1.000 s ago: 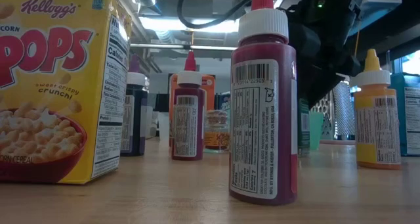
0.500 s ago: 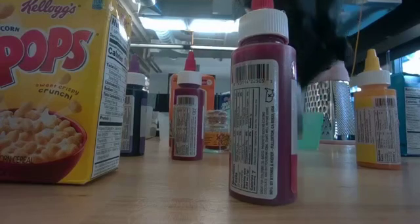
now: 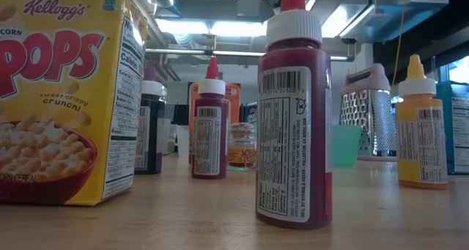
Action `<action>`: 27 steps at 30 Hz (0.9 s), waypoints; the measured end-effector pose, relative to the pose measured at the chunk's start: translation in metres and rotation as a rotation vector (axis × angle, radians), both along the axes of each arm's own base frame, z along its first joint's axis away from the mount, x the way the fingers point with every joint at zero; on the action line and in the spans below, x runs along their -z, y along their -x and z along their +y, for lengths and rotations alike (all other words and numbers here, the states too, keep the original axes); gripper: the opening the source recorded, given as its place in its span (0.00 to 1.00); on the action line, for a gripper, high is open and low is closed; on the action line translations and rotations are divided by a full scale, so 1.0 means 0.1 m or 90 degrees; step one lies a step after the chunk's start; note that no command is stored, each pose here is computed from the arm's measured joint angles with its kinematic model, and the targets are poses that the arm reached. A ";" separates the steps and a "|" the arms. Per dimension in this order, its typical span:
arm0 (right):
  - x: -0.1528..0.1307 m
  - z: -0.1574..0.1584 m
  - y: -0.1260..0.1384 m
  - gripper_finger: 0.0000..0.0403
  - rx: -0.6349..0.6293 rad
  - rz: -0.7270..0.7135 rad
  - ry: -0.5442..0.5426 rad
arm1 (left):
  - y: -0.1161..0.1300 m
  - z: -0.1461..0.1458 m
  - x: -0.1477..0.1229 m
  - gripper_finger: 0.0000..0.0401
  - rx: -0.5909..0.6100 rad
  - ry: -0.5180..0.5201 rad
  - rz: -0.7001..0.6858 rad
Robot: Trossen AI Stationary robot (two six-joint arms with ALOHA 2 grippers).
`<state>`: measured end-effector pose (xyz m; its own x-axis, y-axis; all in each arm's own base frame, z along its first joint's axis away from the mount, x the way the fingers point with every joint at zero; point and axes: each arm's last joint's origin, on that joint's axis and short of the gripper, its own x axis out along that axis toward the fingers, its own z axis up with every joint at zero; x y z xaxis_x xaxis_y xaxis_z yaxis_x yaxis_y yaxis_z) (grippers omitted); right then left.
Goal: Pick & Place Kitchen Items
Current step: Put the green spice bottle into the gray bin
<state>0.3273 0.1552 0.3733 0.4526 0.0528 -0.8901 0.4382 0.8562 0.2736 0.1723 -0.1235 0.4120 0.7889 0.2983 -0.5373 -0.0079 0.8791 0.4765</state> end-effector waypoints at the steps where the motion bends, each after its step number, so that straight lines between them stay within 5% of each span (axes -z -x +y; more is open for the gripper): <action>1: -0.11 0.00 0.01 0.51 -0.014 -0.021 -0.014 | -0.01 0.01 -0.01 0.62 0.016 -0.034 0.005; 8: -0.63 -0.04 0.02 0.51 -0.062 -0.167 -0.077 | -0.16 0.00 -0.13 0.62 0.151 -0.264 0.010; 11: -0.69 -0.02 -0.02 0.51 -0.100 -0.202 -0.118 | -0.21 0.00 -0.17 0.62 0.196 -0.312 0.004; 20: -0.67 0.16 -0.20 0.51 -0.215 -0.218 -0.285 | -0.47 0.11 -0.20 0.59 0.352 -0.321 0.000; 27: -0.53 0.26 -0.34 0.51 -0.254 -0.189 -0.334 | -0.74 0.13 -0.11 0.55 0.448 -0.290 -0.009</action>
